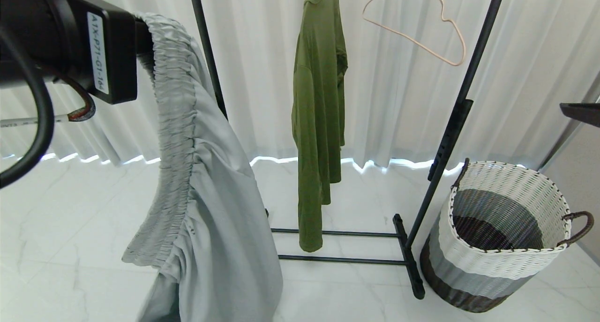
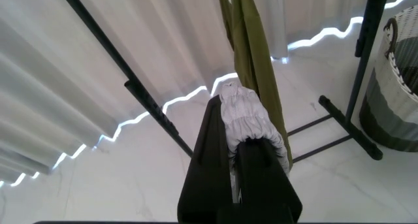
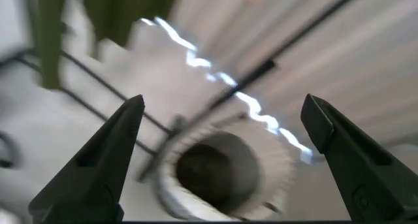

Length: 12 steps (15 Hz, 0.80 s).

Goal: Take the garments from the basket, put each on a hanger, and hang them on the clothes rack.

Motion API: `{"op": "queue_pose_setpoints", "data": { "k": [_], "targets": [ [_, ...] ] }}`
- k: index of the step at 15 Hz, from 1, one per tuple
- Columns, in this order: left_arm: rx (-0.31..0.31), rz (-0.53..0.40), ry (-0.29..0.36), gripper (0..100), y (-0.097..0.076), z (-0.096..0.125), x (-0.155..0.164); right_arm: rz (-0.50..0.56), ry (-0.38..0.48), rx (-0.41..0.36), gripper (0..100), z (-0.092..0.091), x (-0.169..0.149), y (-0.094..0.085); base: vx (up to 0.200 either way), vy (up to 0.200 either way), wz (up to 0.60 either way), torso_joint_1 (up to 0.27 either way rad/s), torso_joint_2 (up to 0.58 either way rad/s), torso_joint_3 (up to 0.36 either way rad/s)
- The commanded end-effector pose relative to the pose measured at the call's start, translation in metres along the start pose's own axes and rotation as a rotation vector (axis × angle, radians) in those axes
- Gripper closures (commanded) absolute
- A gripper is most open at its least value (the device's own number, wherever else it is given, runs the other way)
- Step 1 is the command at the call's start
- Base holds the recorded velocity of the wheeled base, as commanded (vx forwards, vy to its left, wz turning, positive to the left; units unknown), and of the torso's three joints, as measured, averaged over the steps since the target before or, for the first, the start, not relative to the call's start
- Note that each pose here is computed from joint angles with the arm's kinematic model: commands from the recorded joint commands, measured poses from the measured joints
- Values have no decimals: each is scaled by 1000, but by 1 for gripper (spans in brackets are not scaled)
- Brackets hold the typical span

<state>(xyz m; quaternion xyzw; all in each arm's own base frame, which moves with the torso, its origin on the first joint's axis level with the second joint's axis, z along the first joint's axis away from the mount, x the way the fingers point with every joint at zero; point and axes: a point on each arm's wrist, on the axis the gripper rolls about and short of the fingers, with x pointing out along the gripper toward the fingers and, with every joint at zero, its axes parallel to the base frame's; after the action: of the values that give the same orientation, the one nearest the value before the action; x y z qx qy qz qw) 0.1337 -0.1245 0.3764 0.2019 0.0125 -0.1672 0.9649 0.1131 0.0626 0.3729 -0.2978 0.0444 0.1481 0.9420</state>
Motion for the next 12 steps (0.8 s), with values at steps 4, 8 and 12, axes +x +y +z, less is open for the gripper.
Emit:
{"op": "queue_pose_setpoints", "data": {
  "k": [4,8,12],
  "targets": [
    [-3,2,-1,100,1,0,-1,-181,6,-76,0,-25,7,-11,0,0,0,0,0,0],
    [-2,4,-2,100,1,0,-1,-284,-36,-122,0,-49,14,-4,0,0,0,0,0,0],
    [-2,5,-5,100,2,0,-2,-295,-40,-104,0,-52,15,-2,0,0,0,0,0,0]
  ]
}}
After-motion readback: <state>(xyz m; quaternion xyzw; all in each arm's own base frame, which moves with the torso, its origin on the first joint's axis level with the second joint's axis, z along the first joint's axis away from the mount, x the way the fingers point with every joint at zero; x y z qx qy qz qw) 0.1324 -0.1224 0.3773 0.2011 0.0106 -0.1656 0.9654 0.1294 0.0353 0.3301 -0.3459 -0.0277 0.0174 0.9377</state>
